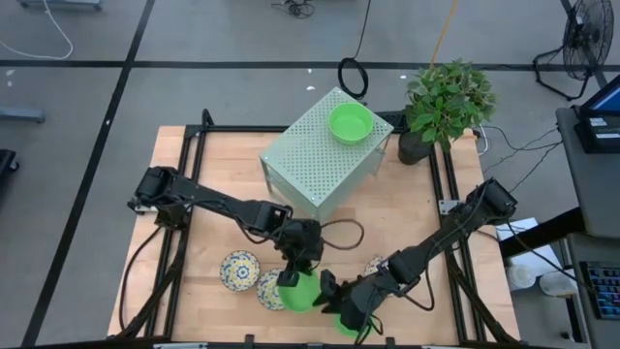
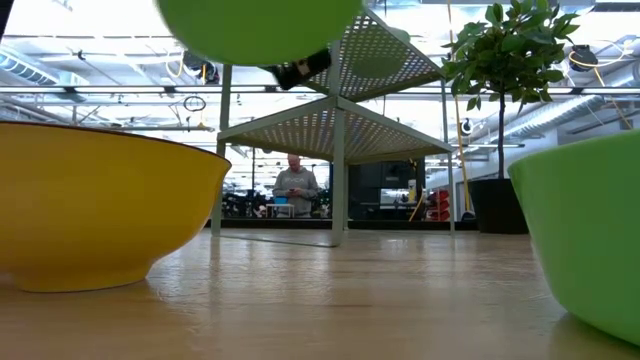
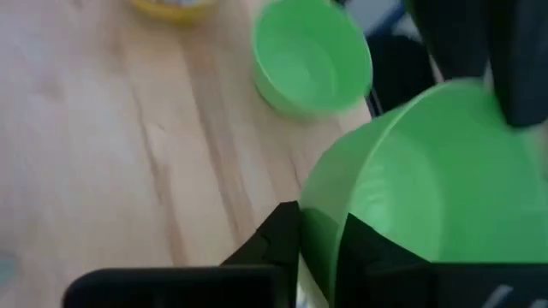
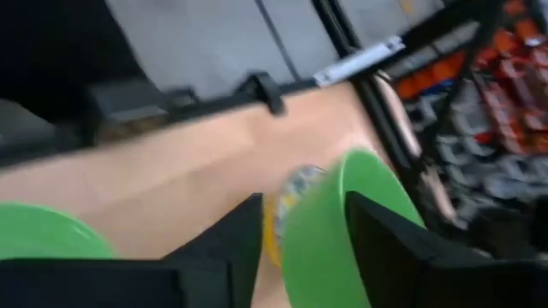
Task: Pick & Place Mini bowls
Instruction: Stack the top green bowl on the green bowl on the shelf
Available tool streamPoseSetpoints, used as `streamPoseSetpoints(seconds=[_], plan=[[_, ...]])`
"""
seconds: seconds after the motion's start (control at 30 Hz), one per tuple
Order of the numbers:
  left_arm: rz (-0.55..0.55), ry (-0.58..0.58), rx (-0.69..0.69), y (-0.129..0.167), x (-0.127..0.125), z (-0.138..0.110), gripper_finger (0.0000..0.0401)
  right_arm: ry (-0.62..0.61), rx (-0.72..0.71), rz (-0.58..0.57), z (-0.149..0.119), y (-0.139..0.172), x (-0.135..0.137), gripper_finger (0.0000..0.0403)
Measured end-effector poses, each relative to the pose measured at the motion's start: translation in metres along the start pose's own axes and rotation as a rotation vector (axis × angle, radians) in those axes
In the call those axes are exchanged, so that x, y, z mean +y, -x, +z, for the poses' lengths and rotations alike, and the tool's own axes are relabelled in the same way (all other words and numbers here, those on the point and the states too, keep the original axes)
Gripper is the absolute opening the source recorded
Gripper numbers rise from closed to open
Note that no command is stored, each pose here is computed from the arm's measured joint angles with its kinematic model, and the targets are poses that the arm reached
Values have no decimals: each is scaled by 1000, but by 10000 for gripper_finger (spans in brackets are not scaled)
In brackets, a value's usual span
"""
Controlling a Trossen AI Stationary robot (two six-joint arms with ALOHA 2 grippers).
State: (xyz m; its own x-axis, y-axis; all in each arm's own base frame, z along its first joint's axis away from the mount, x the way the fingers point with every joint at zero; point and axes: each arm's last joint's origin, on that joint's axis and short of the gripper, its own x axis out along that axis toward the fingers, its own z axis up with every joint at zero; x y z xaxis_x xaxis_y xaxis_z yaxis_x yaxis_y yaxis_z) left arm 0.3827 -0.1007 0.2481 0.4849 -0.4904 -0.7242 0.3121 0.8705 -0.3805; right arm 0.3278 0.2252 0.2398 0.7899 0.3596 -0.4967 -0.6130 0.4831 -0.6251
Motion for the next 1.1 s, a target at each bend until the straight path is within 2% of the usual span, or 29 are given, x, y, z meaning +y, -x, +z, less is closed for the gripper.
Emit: streamPoseSetpoints(seconds=[0.2,0.37,0.57,0.63,0.77,1.0,1.1], plan=[[-10,6,-124,1,-2,12,54,-66,-42,40,0,0,-2,82],[-9,1,-144,1,-1,14,50,-55,-32,37,-1,0,-2,9],[-21,63,-120,-1,-6,12,55,-86,5,36,-4,0,-2,3],[-60,59,-109,-1,-8,11,55,-100,16,42,-6,0,-2,2],[-137,62,-85,-2,-13,10,56,-93,34,43,-6,0,-2,34],[-178,123,-63,-2,-15,9,54,-87,124,-28,-11,0,-2,161],[-233,128,-61,-1,-17,10,44,-87,147,-40,-13,0,-3,197]])
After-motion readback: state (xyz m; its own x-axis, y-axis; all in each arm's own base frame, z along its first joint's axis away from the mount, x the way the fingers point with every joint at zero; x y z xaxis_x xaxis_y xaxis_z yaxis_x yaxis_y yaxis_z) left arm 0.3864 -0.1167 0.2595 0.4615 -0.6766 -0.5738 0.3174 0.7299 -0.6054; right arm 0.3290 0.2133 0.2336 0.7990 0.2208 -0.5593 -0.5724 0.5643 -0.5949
